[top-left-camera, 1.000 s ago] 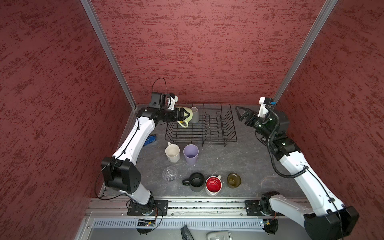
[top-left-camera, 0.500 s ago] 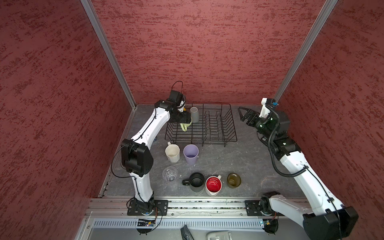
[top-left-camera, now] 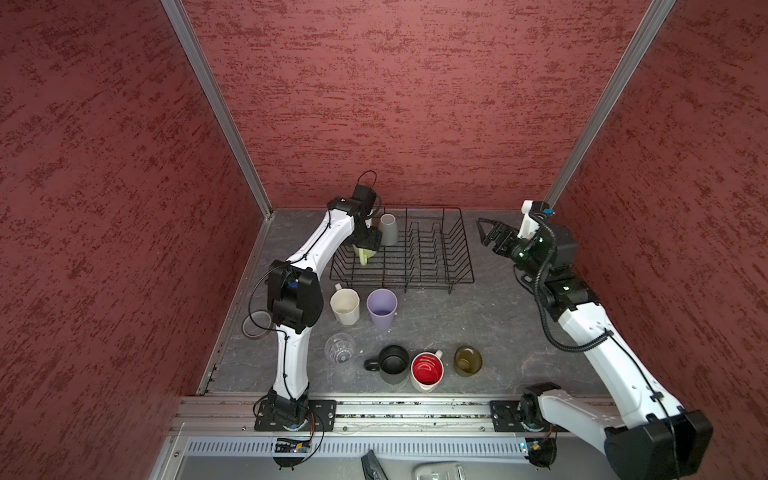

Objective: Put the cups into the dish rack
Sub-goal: 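Set the pale green mug upright beside the yellow mug with the left gripper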

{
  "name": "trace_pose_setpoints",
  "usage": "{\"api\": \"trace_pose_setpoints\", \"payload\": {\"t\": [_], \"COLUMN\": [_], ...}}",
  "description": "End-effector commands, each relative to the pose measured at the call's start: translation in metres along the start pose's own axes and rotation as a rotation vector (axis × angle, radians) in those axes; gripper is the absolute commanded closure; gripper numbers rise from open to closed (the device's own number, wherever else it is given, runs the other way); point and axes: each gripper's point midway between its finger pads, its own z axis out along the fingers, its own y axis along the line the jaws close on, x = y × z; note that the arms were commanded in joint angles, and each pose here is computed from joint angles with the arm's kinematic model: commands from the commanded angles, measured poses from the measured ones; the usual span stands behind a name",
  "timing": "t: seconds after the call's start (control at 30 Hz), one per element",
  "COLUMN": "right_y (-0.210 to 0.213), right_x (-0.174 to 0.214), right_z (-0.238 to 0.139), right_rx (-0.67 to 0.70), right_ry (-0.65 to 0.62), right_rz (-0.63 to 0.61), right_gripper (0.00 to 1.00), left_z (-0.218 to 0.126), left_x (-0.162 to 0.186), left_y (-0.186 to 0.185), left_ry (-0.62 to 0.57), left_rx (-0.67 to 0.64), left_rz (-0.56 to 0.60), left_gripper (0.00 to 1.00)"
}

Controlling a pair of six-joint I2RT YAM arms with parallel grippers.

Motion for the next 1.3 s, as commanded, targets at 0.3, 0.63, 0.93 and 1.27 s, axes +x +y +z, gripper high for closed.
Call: {"api": "trace_pose_setpoints", "payload": {"t": [0.3, 0.63, 0.93, 1.27], "right_y": [0.000, -0.002, -0.001, -0.001], "right_x": [0.001, 0.005, 0.006, 0.007], "right_z": [0.002, -0.002, -0.005, -0.007], "right_rx": [-0.028, -0.028, -0.033, -0.034], "right_ry": [-0.003, 0.004, 0.007, 0.006], "right_rz": [0.028, 0.036, 0.043, 0.044], "right_gripper": [0.01, 0.01, 0.01, 0.01], "left_z": [0.019, 0.042, 0.058, 0.070], "left_x": [-0.019, -0.021, -0.025, -0.020], "left_y": [0.027, 0.039, 0.042, 0.043], "left_ry": [-0.012, 0.016, 0.026, 0.070], "left_rx": [-0.012, -0.030, -0.038, -0.051], "left_rz": [-0.048, -0.079, -0.099, -0.102], "left_gripper": [1.00, 1.00, 1.00, 0.97]}}
